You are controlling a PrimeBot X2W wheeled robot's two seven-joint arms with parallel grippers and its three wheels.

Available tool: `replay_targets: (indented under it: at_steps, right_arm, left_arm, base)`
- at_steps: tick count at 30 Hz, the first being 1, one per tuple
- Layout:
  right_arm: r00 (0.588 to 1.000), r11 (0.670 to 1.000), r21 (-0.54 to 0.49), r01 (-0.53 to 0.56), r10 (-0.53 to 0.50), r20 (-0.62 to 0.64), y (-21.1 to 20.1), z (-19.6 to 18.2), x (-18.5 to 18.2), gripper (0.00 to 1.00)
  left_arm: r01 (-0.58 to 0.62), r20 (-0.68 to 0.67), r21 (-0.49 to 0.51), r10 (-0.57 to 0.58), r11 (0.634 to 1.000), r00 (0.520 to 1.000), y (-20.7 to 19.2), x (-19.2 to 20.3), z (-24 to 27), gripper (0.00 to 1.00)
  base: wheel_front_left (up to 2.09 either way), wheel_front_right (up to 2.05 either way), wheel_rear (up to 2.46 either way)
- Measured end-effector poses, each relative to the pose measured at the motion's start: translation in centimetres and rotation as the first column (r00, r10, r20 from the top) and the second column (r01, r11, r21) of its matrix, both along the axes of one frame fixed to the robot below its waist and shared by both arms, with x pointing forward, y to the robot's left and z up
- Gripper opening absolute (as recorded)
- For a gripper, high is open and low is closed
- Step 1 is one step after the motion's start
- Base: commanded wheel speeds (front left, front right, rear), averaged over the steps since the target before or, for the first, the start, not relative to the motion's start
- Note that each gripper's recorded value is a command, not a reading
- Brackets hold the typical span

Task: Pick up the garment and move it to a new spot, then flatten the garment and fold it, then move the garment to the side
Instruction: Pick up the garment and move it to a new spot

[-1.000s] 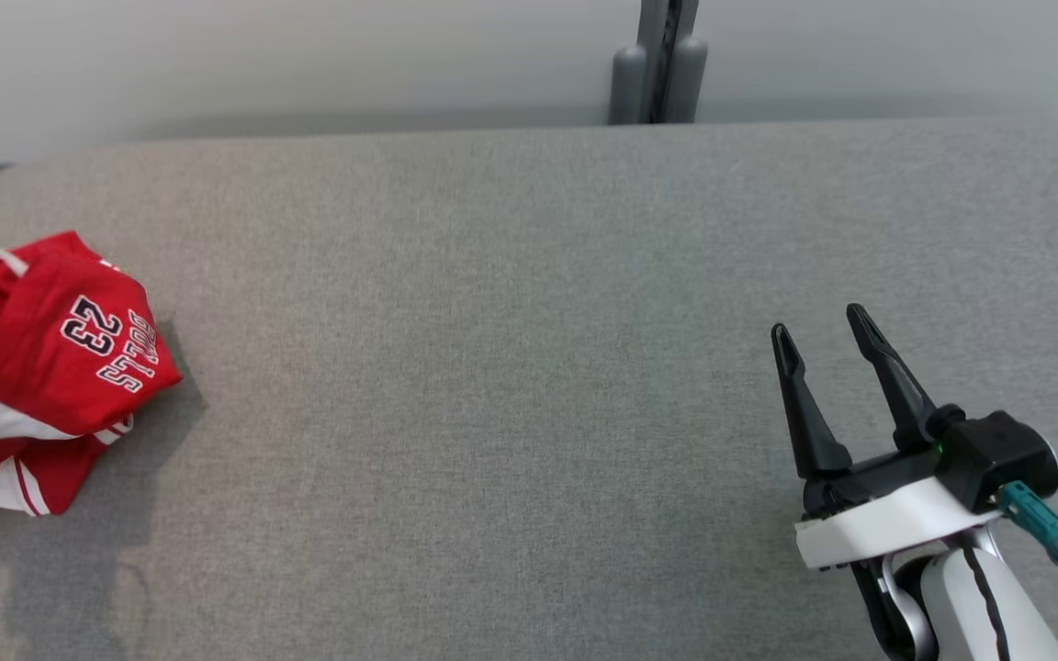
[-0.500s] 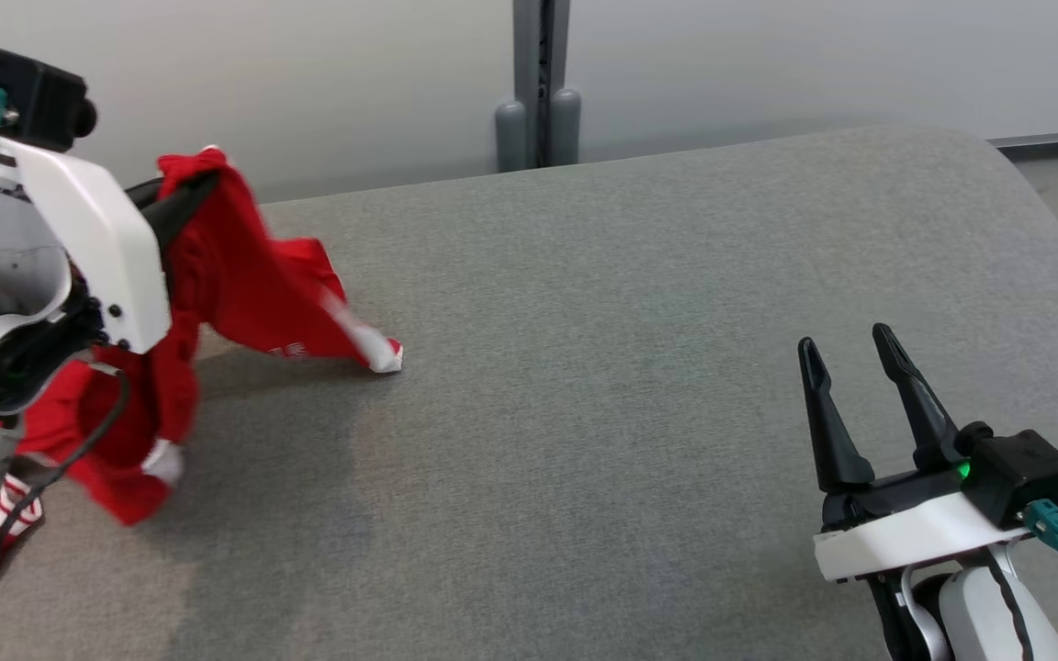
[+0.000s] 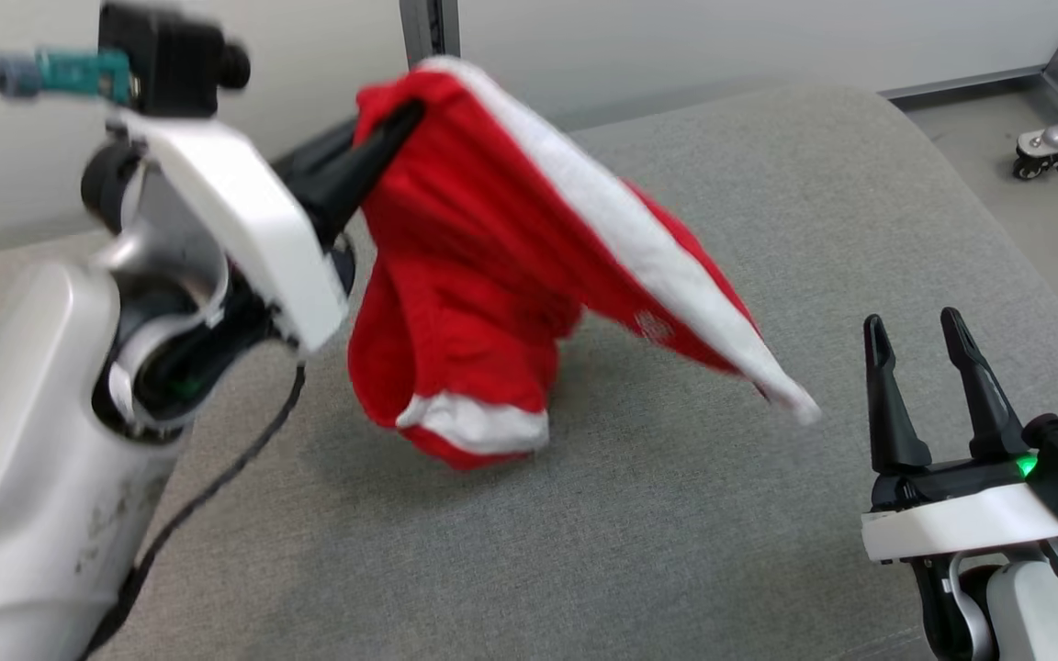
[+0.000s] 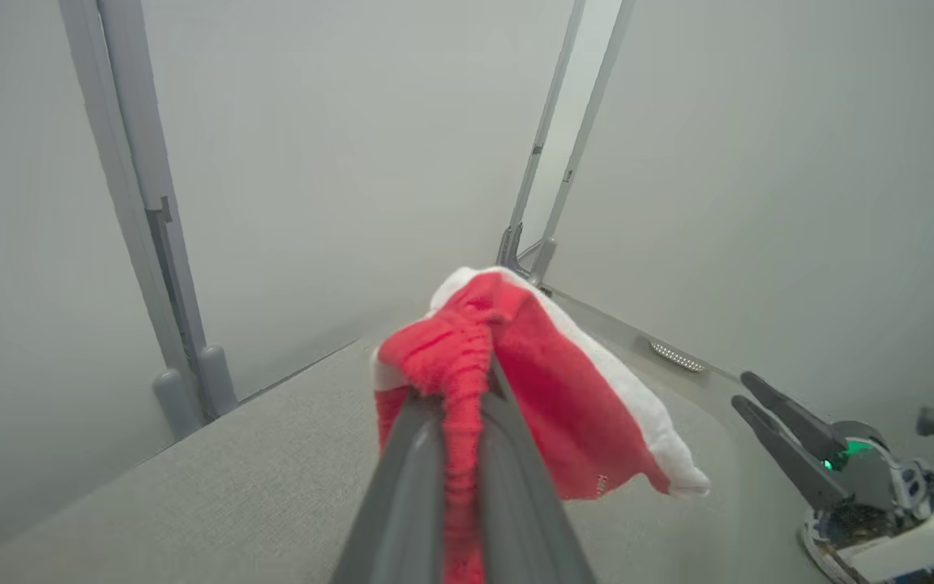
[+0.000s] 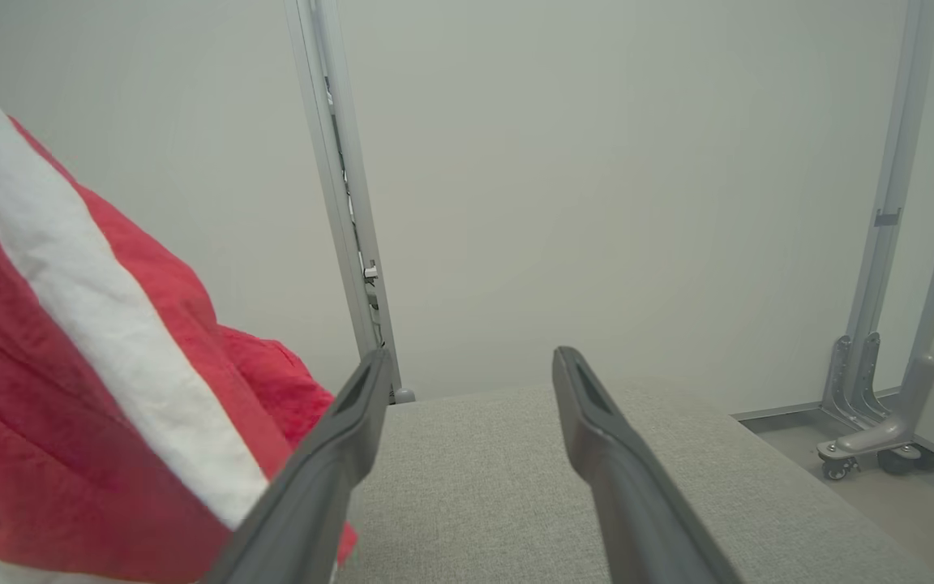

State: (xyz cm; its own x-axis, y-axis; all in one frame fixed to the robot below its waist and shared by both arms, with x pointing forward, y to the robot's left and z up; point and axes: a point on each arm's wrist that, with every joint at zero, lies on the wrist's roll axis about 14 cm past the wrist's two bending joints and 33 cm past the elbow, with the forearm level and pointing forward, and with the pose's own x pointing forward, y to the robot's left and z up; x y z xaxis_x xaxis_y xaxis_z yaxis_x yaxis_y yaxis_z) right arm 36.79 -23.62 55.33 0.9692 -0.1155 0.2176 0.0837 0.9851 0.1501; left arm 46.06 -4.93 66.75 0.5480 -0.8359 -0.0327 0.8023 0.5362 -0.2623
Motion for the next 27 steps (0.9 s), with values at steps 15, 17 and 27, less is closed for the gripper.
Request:
replay_targets:
  at_steps: [15, 17, 27]
  right_arm:
    - [0.998, 0.999, -0.005, -0.051, 0.051, -0.044, 1.6, -1.6, 2.1, 1.0]
    - [0.997, 0.998, -0.007, -0.064, 0.064, -0.042, 2.1, -1.6, 2.3, 1.0]
    - [0.99, 0.992, -0.023, -0.128, 0.126, -0.055, 4.2, -2.0, 3.4, 1.0]
  left_arm:
    - [-0.393, -0.382, 0.209, 0.444, 0.896, 0.811, 14.0, -0.4, -22.6, 0.0]
    - [-0.429, -0.393, 0.233, 0.488, 0.872, 0.779, 15.4, -0.9, -24.0, 0.0]
    - [-0.502, -0.393, 0.298, 0.584, 0.811, 0.71, 18.4, -3.4, -27.6, 0.0]
  base:
    - [0.0, 0.0, 0.0]
    - [0.0, 0.0, 0.0]
    - [0.0, 0.0, 0.0]
